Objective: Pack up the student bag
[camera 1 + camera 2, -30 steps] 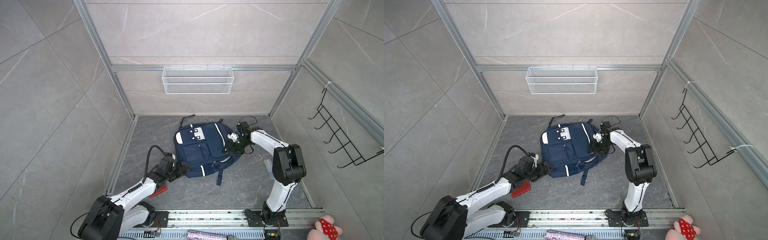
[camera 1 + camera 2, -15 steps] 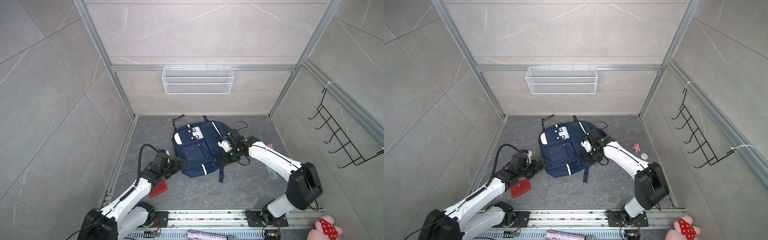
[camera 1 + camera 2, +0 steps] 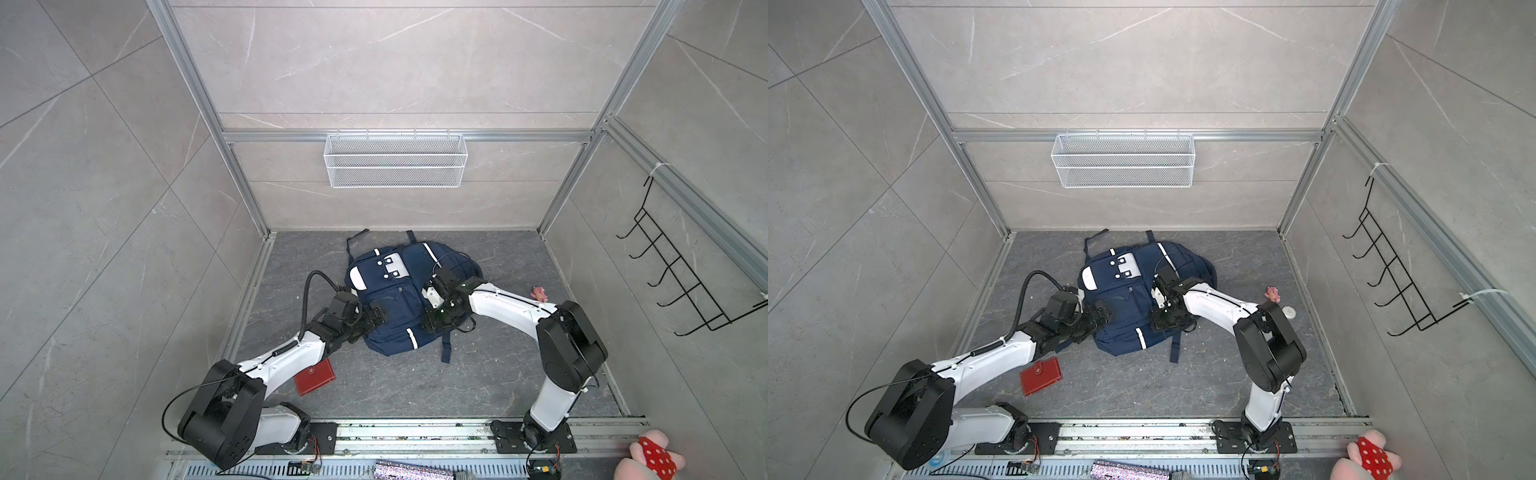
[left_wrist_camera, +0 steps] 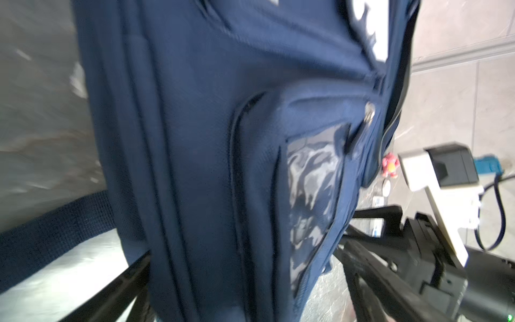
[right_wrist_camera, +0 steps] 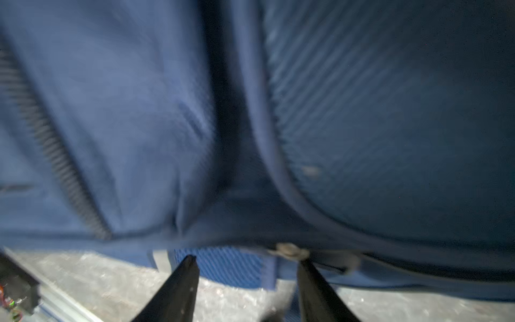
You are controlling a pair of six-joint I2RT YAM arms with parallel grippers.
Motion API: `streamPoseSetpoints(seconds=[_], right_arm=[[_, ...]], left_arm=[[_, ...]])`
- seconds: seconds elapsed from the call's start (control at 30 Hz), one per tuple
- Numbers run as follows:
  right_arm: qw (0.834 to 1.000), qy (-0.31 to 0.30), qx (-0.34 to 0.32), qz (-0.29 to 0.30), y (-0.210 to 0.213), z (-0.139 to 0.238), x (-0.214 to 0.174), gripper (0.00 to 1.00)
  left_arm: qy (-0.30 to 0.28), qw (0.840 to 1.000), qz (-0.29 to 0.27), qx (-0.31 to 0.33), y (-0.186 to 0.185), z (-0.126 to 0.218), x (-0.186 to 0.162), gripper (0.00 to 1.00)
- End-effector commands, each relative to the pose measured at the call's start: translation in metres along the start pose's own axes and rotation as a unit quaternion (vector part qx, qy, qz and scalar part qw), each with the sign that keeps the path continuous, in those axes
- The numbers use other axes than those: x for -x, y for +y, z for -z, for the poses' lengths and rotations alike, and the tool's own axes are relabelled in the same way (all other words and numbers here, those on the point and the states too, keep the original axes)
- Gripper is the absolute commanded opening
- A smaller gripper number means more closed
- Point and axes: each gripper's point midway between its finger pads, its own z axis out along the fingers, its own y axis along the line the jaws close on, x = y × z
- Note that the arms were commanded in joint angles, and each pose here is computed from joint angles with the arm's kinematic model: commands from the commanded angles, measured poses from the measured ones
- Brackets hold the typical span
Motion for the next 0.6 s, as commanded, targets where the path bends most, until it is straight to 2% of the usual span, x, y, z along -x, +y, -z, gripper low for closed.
streamPoseSetpoints(seconds=[0.0,0.23,0.5,0.53,0.57], right_arm=[[0.999,-0.013,-0.041,-0.018,-0.014,-0.005,0.007,0.52],[0.995,-0.022,-0.098,-0.021,-0.033,-0.015,0.019,0.48],[0.992,-0.043,-0.117,-0.032,-0.043,-0.011,0.032,0.41],[0.992,-0.045,-0.116,-0.036,-0.045,-0.01,0.034,0.4],[0.991,-0.047,-0.117,-0.037,-0.046,-0.008,0.035,0.34]], left_arm=[[-0.014,0.999,0.011,-0.036,-0.022,-0.006,0.0,0.93],[-0.009,0.999,0.015,-0.031,-0.022,-0.013,-0.007,0.86],[-0.002,1.0,0.007,-0.018,-0.016,-0.018,-0.009,0.75],[-0.003,1.0,0.005,-0.013,-0.013,-0.019,-0.009,0.74],[-0.004,1.0,0.003,-0.009,-0.01,-0.019,-0.009,0.71]])
